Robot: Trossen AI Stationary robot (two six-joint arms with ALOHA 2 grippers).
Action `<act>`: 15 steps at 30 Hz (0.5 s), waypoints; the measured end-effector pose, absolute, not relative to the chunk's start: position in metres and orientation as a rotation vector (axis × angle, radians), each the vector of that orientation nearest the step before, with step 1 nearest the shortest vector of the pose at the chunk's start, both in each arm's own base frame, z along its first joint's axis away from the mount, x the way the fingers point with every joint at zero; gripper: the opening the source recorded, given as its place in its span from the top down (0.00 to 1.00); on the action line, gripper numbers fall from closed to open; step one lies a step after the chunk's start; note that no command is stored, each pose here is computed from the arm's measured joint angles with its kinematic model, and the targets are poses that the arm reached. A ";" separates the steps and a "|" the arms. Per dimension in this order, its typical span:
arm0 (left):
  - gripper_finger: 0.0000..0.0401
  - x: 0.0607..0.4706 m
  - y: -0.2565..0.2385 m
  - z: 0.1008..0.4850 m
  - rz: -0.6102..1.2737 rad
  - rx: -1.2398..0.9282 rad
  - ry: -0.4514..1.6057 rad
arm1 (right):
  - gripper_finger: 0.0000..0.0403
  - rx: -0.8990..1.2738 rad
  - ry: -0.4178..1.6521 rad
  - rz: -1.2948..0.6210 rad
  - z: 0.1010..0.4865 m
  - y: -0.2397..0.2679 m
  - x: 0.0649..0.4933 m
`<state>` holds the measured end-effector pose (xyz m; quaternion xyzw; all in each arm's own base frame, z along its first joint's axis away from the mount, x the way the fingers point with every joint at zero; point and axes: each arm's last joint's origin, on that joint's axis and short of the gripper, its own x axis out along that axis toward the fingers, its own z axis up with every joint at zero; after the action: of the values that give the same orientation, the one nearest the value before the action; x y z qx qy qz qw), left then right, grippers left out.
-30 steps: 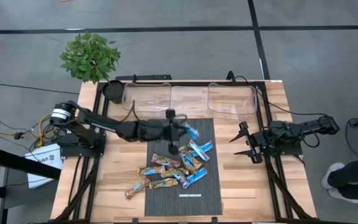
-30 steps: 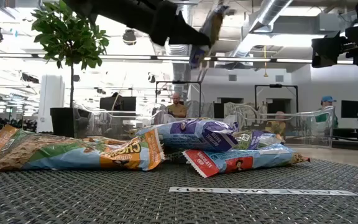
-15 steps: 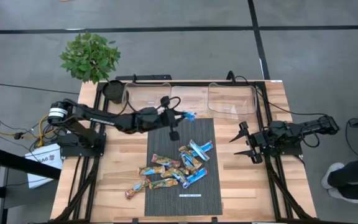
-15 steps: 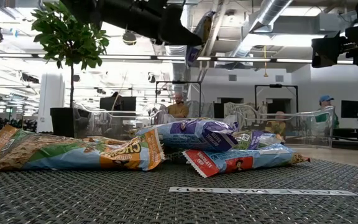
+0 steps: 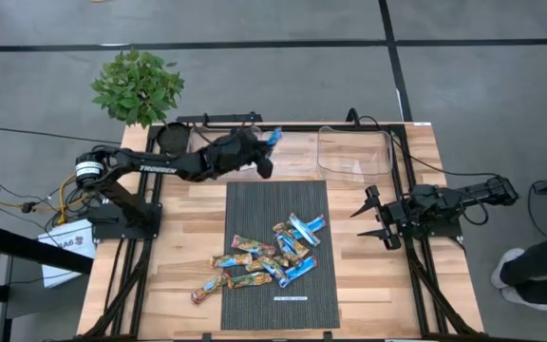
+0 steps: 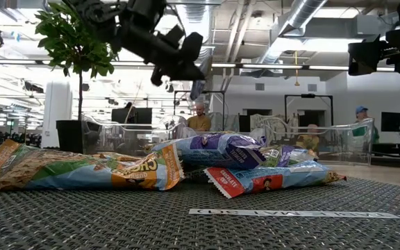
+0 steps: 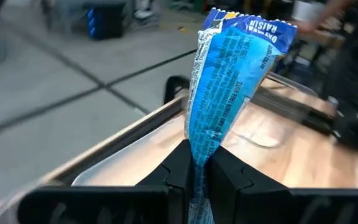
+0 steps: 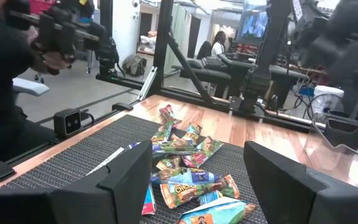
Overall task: Pick and place Granola Bars by type
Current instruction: Put the blue granola bar into the white bin
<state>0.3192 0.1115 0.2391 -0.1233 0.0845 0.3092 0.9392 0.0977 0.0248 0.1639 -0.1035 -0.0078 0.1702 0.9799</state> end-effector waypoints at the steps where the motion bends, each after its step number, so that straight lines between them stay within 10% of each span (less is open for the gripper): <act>1: 0.93 0.317 0.116 0.238 0.649 -0.291 0.167 | 0.38 -0.208 -0.016 0.342 0.164 0.025 0.098; 15: 0.93 0.347 0.156 0.219 0.681 -0.609 0.111 | 0.38 -0.208 -0.016 0.343 0.164 0.025 0.098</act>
<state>0.3469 0.1558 0.2186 -0.2941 0.0535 0.3287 0.8959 0.0977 0.0248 0.1639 -0.1035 -0.0079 0.1703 0.9799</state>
